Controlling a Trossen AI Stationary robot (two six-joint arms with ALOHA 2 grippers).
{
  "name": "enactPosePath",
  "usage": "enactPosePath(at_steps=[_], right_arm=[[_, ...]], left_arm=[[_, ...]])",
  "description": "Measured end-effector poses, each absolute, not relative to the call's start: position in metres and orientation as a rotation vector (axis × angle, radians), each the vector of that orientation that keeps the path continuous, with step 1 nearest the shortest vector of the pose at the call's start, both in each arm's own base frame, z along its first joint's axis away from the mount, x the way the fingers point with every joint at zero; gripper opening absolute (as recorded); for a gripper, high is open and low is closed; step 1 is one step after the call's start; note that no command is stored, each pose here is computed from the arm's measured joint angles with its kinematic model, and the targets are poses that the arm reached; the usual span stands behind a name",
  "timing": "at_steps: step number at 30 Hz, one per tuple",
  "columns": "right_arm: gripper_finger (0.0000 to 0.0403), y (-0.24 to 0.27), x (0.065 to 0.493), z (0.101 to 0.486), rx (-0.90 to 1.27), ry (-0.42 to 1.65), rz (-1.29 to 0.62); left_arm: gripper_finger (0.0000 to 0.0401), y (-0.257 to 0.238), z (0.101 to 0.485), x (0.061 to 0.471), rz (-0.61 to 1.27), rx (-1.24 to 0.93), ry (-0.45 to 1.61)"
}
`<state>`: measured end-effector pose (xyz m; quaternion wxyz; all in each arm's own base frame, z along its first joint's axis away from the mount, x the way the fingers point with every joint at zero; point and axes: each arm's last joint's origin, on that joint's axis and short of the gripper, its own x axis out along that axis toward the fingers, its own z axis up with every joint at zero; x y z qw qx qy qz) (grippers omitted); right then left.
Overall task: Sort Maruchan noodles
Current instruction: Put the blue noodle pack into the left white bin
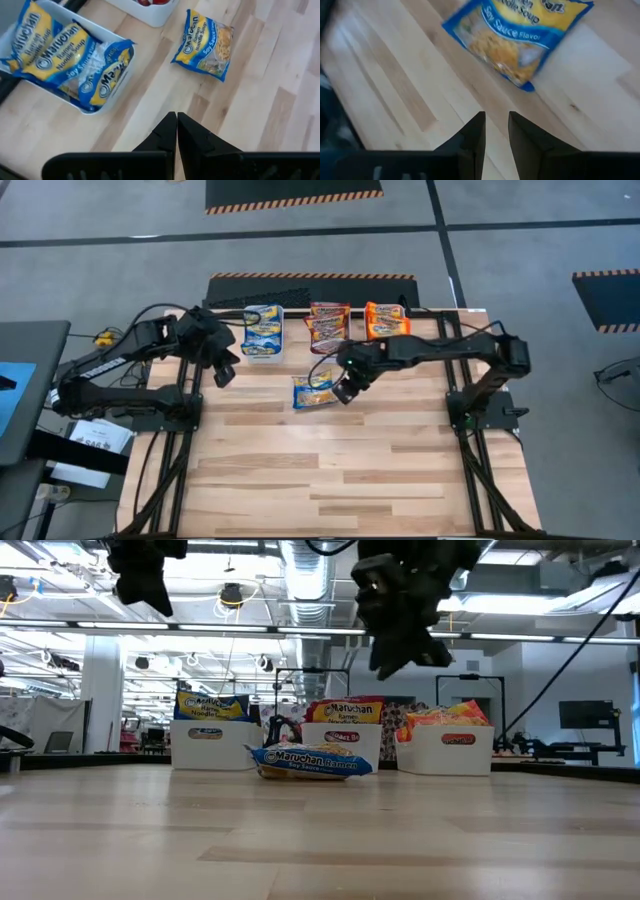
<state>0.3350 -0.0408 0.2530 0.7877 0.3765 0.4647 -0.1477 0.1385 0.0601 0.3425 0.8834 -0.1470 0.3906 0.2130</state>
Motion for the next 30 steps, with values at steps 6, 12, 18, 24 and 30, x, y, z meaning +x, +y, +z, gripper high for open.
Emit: enactPosePath(at_steps=[6,12,18,24,30], right_arm=[[0.0112,-0.038,0.342,0.238,0.856,0.957,-0.310],[0.0146,-0.038,0.352,0.216,0.867,1.012,-0.318],[0.0195,-0.046,0.366,0.185,0.914,1.037,-0.374],[0.0218,-0.046,0.374,0.171,0.964,1.029,-0.401],[0.0214,-0.048,0.372,0.172,0.969,1.012,-0.472]], left_arm=[[0.0000,0.060,0.336,0.147,0.366,-0.404,0.838],[0.0000,0.059,0.326,0.146,0.379,-0.489,0.867],[0.0000,0.058,0.319,0.149,0.365,-0.594,0.863],[0.0000,0.057,0.299,0.157,0.308,-0.693,0.836],[0.0000,0.059,0.272,0.170,0.312,-0.737,0.743]])
